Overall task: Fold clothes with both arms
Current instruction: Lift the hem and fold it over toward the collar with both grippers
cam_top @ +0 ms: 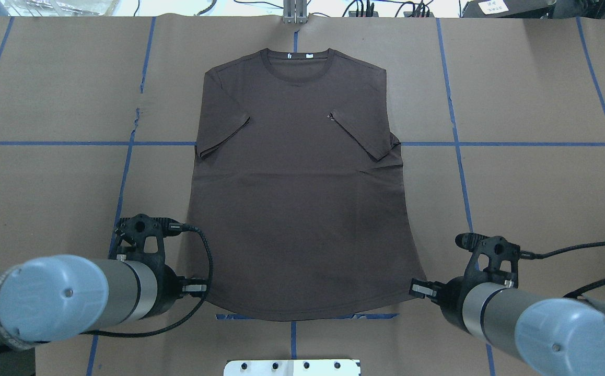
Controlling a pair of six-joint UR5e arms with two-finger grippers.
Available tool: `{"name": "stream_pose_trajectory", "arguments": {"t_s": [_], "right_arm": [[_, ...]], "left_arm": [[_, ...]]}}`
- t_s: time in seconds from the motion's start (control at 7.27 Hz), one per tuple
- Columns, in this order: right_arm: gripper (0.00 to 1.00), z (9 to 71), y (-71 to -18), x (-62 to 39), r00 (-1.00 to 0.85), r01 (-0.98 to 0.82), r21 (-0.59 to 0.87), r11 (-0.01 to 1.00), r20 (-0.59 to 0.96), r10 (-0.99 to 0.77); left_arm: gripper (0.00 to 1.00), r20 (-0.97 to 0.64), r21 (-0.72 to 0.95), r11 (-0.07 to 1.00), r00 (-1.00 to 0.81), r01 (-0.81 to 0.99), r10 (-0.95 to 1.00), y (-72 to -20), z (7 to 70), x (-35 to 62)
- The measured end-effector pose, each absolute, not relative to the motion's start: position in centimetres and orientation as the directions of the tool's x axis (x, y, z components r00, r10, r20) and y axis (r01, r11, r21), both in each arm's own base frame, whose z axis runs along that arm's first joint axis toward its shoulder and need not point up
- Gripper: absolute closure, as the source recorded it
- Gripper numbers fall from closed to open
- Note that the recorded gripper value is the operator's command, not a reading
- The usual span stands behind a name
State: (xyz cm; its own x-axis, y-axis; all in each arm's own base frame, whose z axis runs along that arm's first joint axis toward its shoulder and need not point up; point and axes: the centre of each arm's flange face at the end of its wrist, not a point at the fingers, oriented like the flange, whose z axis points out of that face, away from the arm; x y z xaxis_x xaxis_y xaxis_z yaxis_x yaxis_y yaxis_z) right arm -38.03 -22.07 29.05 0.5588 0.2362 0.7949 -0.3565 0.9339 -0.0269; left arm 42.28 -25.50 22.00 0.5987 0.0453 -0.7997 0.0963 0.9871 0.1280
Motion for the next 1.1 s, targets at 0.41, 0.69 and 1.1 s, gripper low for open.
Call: {"name": "stream_pose_trajectory", "arguments": {"t_s": [0.41, 0.69, 1.1], "right_arm": [[1.0, 26.2, -30.7, -33.1, 0.533, -0.361, -0.031, 0.932, 0.813, 0.234], [1.0, 22.1, -37.6, -32.7, 0.523, -0.425, -0.053, 0.904, 0.8, 0.293], [1.0, 19.7, -47.7, -34.3, 0.576, -0.489, -0.015, 0.872, 0.746, 0.336]], "left_arm": [[1.0, -0.775, 0.229, 0.962, 0.626, 0.151, 0.086, -35.1, 18.6, 36.2], [1.0, -0.747, 0.268, 0.945, 0.659, 0.188, 0.081, -41.9, 18.1, 34.7], [1.0, -0.722, 0.297, 0.926, 0.689, 0.231, 0.06, -51.3, 19.0, 35.8]]}}
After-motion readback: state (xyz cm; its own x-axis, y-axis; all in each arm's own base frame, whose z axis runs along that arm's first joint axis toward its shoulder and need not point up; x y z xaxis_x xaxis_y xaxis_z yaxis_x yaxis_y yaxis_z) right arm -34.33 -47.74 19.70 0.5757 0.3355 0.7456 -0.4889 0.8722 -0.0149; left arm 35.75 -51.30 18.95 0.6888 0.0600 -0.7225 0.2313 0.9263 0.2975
